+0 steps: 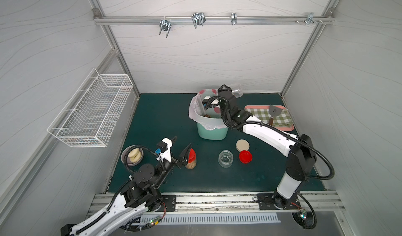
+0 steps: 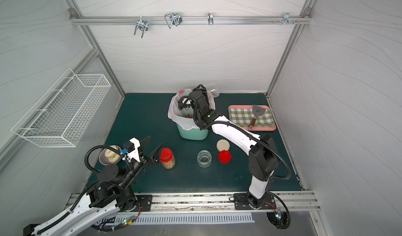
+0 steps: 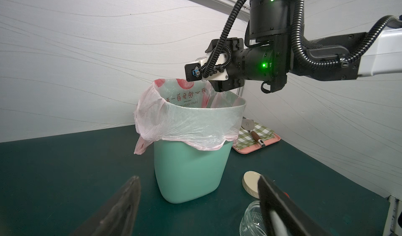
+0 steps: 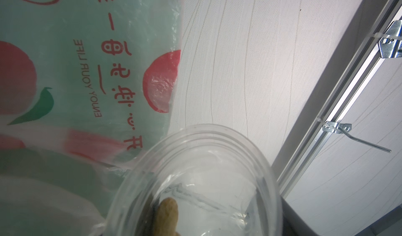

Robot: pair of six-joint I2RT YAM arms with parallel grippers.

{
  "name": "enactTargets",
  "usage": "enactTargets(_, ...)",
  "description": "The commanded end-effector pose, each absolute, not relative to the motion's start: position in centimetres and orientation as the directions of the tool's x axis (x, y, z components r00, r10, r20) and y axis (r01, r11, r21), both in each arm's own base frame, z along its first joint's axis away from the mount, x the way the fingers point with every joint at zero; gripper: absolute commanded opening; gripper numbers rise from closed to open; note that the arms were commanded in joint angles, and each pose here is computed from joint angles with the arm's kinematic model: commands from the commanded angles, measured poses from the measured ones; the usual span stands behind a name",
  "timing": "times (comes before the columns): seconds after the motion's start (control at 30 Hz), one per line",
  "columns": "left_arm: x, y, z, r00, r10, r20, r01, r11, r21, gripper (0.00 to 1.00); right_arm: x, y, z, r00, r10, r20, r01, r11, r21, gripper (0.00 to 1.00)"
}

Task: Empty moldy peanuts from jars
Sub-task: Pour the moldy peanuts from the jar into the trash bin.

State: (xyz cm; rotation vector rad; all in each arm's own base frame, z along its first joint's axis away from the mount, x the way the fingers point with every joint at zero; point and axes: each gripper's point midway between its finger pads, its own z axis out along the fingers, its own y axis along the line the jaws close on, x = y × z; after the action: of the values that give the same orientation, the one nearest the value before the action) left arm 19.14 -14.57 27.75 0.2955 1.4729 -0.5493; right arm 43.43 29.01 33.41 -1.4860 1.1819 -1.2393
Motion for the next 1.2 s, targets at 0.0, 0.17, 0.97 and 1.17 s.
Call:
enactTargets(0.0, 19.1, -14.3, 29.2, 0.05, -0.203, -0.978, 0.515, 0.844, -0.149, 0.86, 43.4, 29.0, 33.2, 0.044, -0.975, 0.216, -0.128, -0.22, -0.967, 0.0)
enactTargets(0.17, 19.1, -14.3, 29.3, 0.052, -0.202, -0.978, 0.515, 0.844, -0.147, 0.85, 43.3, 28.9, 32.7, 0.043, -0.973, 0.226, -0.136, -0.23, -0.964, 0.0)
enactTargets(0.97, 18.8, -13.9, 29.6, 0.058, -0.212, -0.976, 0.517, 0.842, -0.152, 0.86, 40.5, 31.8, 37.1, 0.082, -0.941, 0.329, -0.012, -0.331, -0.944, 0.0)
enactTargets(1.17, 18.6, -13.6, 29.7, 0.065, -0.218, -0.974, 0.517, 0.842, -0.154, 0.86, 40.6, 32.0, 37.2, 0.077, -0.934, 0.349, -0.012, -0.351, -0.936, 0.0)
